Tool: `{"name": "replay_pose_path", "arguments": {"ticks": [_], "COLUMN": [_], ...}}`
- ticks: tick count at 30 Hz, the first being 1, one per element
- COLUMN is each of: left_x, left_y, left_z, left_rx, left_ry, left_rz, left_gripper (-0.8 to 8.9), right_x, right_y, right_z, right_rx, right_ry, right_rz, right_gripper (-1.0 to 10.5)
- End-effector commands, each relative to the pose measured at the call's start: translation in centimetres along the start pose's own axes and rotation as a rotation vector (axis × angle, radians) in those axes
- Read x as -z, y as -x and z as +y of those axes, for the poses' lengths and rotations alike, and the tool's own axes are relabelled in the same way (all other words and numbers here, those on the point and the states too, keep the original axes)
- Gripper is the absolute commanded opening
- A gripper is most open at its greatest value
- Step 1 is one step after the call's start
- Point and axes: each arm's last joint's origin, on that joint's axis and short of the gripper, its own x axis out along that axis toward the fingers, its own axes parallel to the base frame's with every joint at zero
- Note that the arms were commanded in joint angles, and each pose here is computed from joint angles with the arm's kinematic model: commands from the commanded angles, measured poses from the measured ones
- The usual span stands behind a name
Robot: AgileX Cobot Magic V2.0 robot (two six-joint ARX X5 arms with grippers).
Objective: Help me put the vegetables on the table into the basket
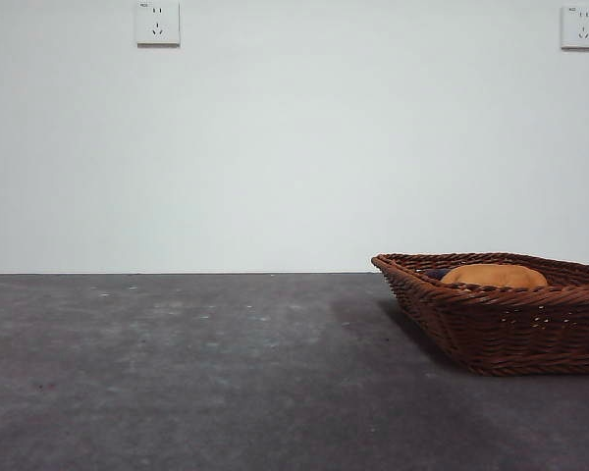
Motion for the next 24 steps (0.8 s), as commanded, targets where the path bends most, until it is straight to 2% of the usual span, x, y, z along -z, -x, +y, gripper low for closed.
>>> {"name": "replay_pose_path", "arguments": {"ticks": [1, 6, 12, 17, 24], "left_x": [0.3, 0.3, 0.3, 0.3, 0.4], "left_y": [-0.1, -0.1, -0.1, -0.1, -0.2], "left_z": [0.0, 0.0, 0.0, 0.0, 0.0], "left_rx": [-0.003, -0.003, -0.003, -0.003, -0.002], "left_ry": [0.006, 0.006, 0.006, 0.006, 0.007], "left_rz": [0.004, 0.004, 0.004, 0.004, 0.013], "left_gripper": [-0.04, -0.04, -0.04, -0.04, -0.04], "right_x": [3.8, 8.8, 12.5, 14.8, 14.9], "right_y": [-1.1, -2.0, -2.6, -3.1, -3.3], "right_z": [0.2, 0.6, 0.9, 1.1, 1.1], "right_rx": [0.001, -0.005, -0.009, -0.010, -0.008], "right_ry": [-0.033, -0.041, -0.046, -0.076, -0.074], "right_rz": [0.056, 0.119, 0.159, 0.198, 0.176], "right_gripper": [0.0, 0.0, 0.0, 0.0, 0.0]}}
